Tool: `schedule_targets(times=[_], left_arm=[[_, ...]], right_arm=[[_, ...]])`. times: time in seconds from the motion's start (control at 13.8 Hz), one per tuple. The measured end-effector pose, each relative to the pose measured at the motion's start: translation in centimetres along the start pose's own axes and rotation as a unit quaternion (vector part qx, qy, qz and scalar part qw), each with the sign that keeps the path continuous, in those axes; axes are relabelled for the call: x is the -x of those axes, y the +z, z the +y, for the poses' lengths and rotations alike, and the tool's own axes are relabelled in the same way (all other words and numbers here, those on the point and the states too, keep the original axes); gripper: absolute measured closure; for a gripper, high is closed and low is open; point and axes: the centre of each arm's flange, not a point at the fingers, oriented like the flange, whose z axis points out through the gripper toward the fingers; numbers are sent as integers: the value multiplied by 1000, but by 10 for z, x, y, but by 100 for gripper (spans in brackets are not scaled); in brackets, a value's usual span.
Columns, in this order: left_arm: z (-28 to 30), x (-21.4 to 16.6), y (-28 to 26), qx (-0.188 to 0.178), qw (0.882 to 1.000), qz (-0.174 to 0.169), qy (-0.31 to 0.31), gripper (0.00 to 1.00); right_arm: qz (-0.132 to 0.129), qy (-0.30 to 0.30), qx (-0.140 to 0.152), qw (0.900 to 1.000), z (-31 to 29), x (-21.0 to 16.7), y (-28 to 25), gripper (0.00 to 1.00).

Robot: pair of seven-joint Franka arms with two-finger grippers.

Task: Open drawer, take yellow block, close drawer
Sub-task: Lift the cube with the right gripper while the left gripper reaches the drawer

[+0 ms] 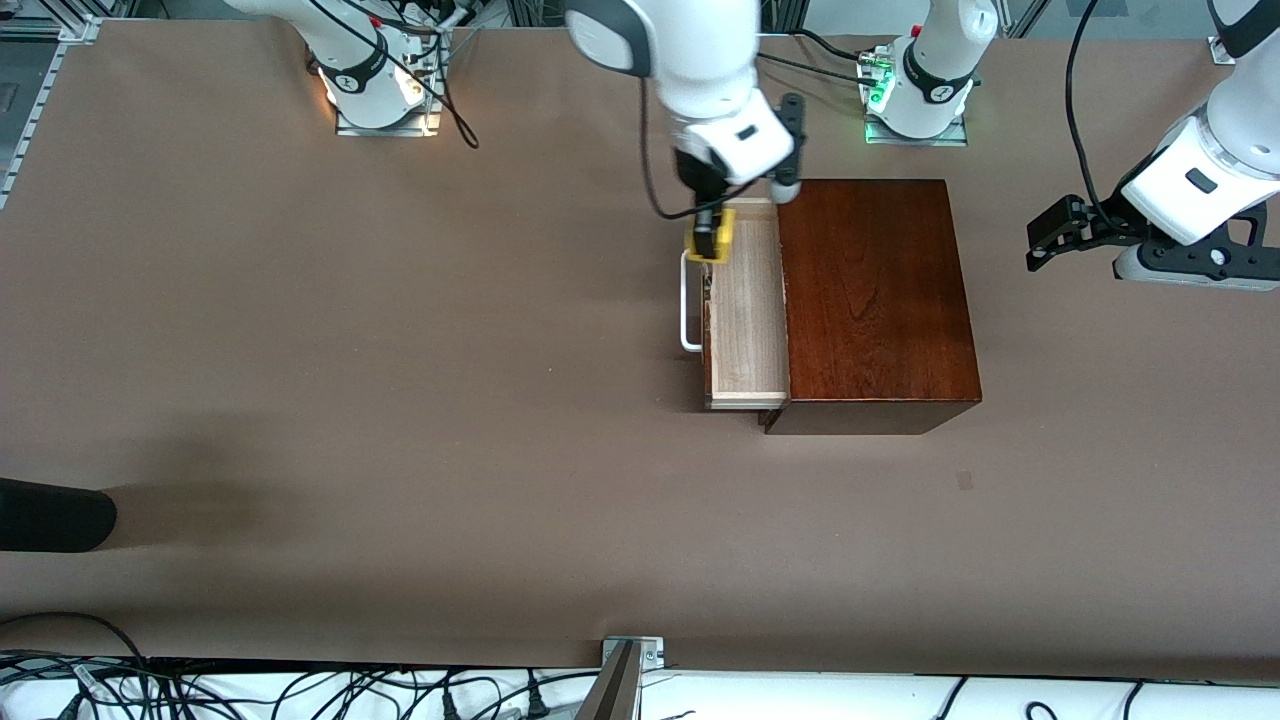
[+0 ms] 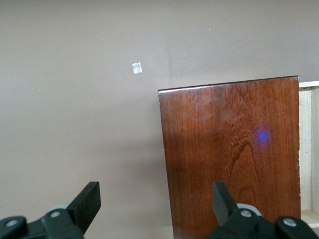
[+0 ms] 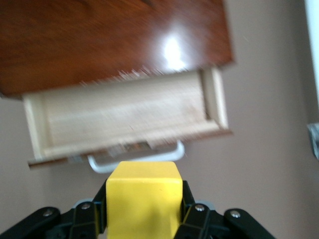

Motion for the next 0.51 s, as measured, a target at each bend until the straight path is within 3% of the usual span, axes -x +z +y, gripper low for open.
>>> schedule_targets(times=[0.29, 0.51], left_arm=[[18, 3, 1, 4, 1000, -13, 11, 0], [77, 17, 1, 46, 996, -47, 55, 0]], right_arm=[[-23, 112, 15, 993, 126, 107, -23, 44], [-52, 217, -43, 974, 194, 223, 12, 44]])
